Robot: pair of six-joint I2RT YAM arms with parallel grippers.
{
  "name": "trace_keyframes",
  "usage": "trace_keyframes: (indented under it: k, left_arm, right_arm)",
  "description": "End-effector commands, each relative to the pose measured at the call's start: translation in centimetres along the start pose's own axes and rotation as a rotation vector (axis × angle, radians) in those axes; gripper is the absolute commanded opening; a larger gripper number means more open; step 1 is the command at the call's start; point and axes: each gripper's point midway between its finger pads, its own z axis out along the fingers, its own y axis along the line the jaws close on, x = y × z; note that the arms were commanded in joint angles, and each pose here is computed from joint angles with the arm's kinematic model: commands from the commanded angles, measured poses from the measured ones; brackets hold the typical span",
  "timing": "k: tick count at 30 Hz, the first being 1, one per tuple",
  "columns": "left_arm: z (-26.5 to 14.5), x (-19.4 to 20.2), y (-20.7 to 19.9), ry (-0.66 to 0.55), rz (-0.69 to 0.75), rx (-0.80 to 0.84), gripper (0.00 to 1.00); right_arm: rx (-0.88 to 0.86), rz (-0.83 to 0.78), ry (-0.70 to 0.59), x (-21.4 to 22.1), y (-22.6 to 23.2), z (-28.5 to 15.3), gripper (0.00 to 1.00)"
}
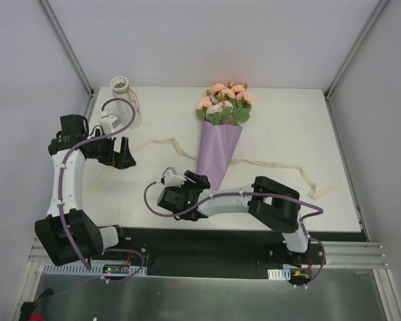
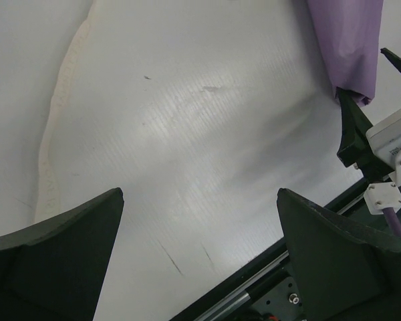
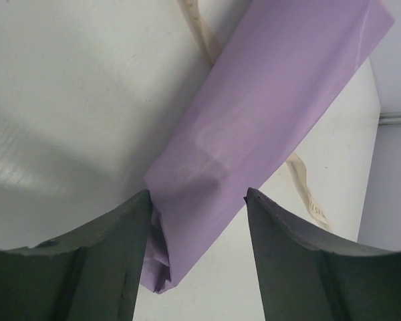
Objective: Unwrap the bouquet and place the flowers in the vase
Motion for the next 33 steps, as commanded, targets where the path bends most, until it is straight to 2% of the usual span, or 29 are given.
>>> trace_keyframes:
  k: [1, 3, 6, 7, 9, 10, 11, 17, 23, 25, 26, 27, 28, 29, 31, 33]
  left_arm:
    - [-0.3, -1.1, -0.6, -0.046, 0.026, 0.013, 0.99]
    - [-0.2, -1.0, -0.6, -0.047, 0.025, 0.01, 0.99]
    - [-0.3, -1.0, -0.5, -0.049, 0.027, 0.002, 0.99]
    - [-0.3, -1.1, -0.5, -0.052, 0.027, 0.0, 0.99]
    - [-0.4, -1.2, -0.5, -0.054, 0.028, -0.005, 0.99]
    - [-0.5, -1.3, -0.5, -0.058, 0.028, -0.007, 0.99]
    - [-0.5, -1.3, -0.6, -0.059, 0.03, -0.007, 0.99]
    - [-0.8, -1.4, -0.8, -0.069, 0.032, -0.009, 0.99]
    - [-1.2, -1.6, -1.0, -0.083, 0.057, -0.024, 0.99]
    - [-1.3, -1.5, -1.2, -0.085, 0.063, -0.026, 0.99]
    - [-1.3, -1.5, -1.2, -0.084, 0.06, -0.025, 0.99]
    - [-1.4, -1.5, -1.1, -0.086, 0.064, -0.029, 0.99]
    - [-1.4, -1.6, -1.2, -0.089, 0.066, -0.029, 0.99]
    - [-1.5, -1.6, -1.3, -0.09, 0.068, -0.028, 0.99]
    - [-1.5, -1.9, -1.3, -0.096, 0.07, -0.024, 0.99]
    - [-1.6, -2.1, -1.3, -0.099, 0.071, -0.027, 0.99]
  right_arm:
    - [0.104, 0.044, -0.065, -1.9, -2.4, -0.4, 0.59]
    - [0.102, 0.051, -0.073, -2.0, -2.3, -0.5, 0.55]
    - [0.098, 0.049, -0.079, -2.0, -2.1, -0.6, 0.41]
    - [0.094, 0.055, -0.085, -2.1, -2.0, -0.7, 0.29]
    - [0.094, 0.069, -0.1, -2.5, -2.0, -1.1, 0.16]
    - [0.096, 0.072, -0.108, -2.6, -2.0, -1.3, 0.06]
    - [0.1, 0.09, -0.121, -3.0, -2.3, -1.6, 0.03]
    - [0.16, 0.241, -0.244, -5.3, -5.6, -6.0, 0.01]
    - [0.251, 0.446, -0.302, -2.8, -9.7, -9.6, 0.01]
    - [0.294, 0.553, -0.307, -1.8, -11.4, -10.1, 0.06]
    - [0.346, 0.382, -0.254, 0.0, -14.1, -11.0, 0.12]
    - [0.323, 0.708, -0.306, 0.1, -14.2, -11.0, 0.23]
    - [0.337, 0.715, -0.301, 0.7, -15.3, -11.5, 0.29]
    - [0.362, 0.555, -0.271, 1.2, -15.7, -11.9, 0.4]
    - [0.343, 0.575, -0.256, 2.1, -15.3, -12.2, 0.66]
    - [0.304, 0.62, -0.271, 2.4, -15.0, -13.1, 0.83]
